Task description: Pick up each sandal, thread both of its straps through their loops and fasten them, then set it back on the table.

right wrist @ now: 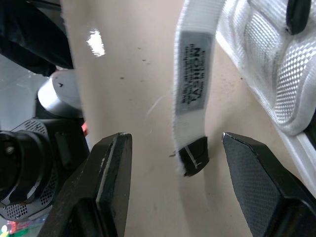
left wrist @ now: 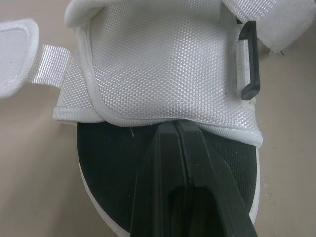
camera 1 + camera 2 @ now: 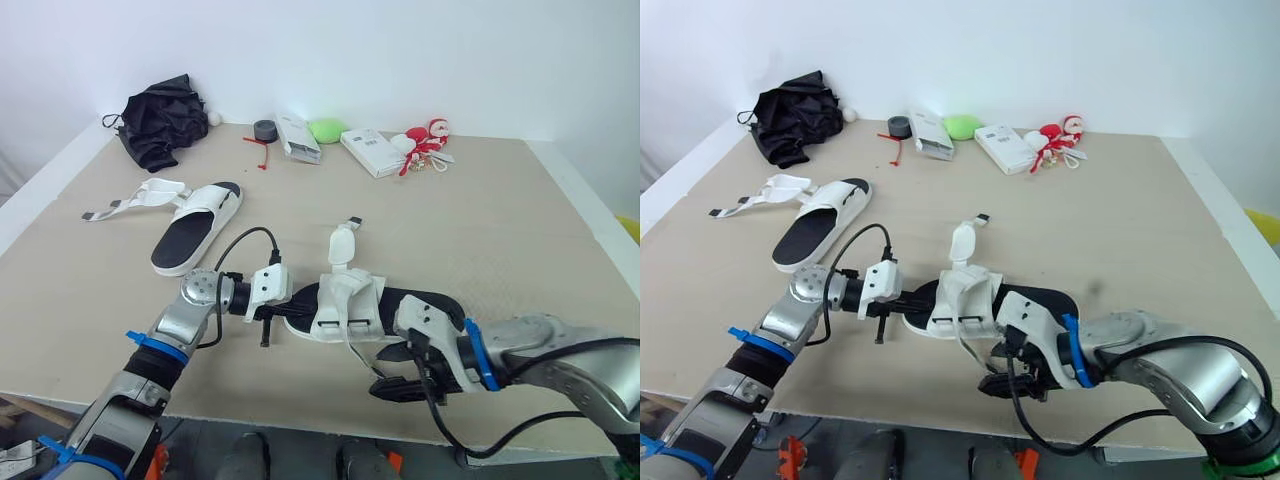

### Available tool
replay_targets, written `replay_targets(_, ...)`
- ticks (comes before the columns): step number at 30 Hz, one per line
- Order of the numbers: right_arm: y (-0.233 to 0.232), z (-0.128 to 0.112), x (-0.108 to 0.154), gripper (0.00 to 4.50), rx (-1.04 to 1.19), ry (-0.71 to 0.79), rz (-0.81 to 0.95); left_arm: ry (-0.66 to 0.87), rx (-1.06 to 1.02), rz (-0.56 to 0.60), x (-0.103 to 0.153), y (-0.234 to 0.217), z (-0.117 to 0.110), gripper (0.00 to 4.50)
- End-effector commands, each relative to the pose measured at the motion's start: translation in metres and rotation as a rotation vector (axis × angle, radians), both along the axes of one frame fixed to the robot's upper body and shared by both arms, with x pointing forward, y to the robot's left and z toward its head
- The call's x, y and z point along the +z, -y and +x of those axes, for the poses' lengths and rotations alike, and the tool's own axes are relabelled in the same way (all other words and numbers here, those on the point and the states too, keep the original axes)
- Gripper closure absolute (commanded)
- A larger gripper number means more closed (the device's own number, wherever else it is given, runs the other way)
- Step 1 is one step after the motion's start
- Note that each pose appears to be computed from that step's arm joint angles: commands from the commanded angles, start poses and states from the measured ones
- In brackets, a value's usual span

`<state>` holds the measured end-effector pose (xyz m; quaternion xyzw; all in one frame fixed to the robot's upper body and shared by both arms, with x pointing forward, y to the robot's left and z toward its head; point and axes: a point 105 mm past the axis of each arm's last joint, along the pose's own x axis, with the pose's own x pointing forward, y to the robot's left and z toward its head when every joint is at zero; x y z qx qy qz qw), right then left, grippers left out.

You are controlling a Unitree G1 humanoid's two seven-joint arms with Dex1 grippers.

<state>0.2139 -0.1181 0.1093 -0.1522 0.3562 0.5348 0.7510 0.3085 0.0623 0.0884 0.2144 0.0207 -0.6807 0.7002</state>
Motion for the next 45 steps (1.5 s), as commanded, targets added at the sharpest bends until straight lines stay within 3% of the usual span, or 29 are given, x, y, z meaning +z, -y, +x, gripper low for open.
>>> replay_targets(1,-0.006,0.008,0.004,1.34,-0.037,0.028,-0.018,-0.206,-0.007,0.188,-0.062,-0.015,-0.026,4.5)
replay_targets(10,-0.008,0.018,0.0,1.34,-0.125,0.024,-0.064,-0.207,-0.017,0.193,-0.059,-0.013,-0.025,4.5)
replay_targets(13,-0.005,0.017,0.002,2.05,-0.128,0.026,-0.069,-0.206,-0.02,0.193,-0.059,-0.012,-0.025,4.5)
replay_targets(15,-0.006,0.015,0.003,3.15,-0.122,0.025,-0.067,-0.206,-0.02,0.193,-0.059,-0.011,-0.024,4.5)
replay_targets(17,-0.006,0.016,0.005,3.73,-0.119,0.028,-0.063,-0.204,-0.018,0.191,-0.059,-0.011,-0.023,4.5)
replay_targets(18,-0.006,0.016,0.006,4.34,-0.117,0.03,-0.06,-0.203,-0.018,0.19,-0.059,-0.01,-0.023,4.5)
replay_targets(19,-0.007,0.017,0.007,4.44,-0.113,0.031,-0.055,-0.202,-0.019,0.19,-0.059,-0.01,-0.023,4.5)
replay_targets(24,-0.009,0.016,0.011,4.44,-0.099,0.018,-0.025,-0.187,-0.02,0.197,-0.056,-0.011,-0.019,4.5)
replay_targets(28,-0.025,0.016,0.039,4.44,-0.081,-0.102,0.25,-0.148,-0.039,0.235,-0.057,-0.013,-0.017,4.5)
replay_targets(34,-0.028,0.018,0.077,4.44,-0.04,-0.201,0.524,-0.104,-0.06,0.261,-0.058,-0.013,-0.017,4.5)
replay_targets(37,-0.024,0.038,0.087,4.44,-0.125,-0.198,0.579,-0.066,-0.065,0.266,-0.058,-0.012,-0.014,4.5)
replay_targets(42,-0.015,0.078,0.08,4.44,-0.347,-0.219,0.563,-0.011,-0.052,0.228,-0.053,-0.006,-0.007,4.5)
replay_targets(45,-0.018,0.08,0.076,4.44,-0.36,-0.253,0.559,0.004,-0.04,0.182,-0.049,-0.003,-0.004,4.5)
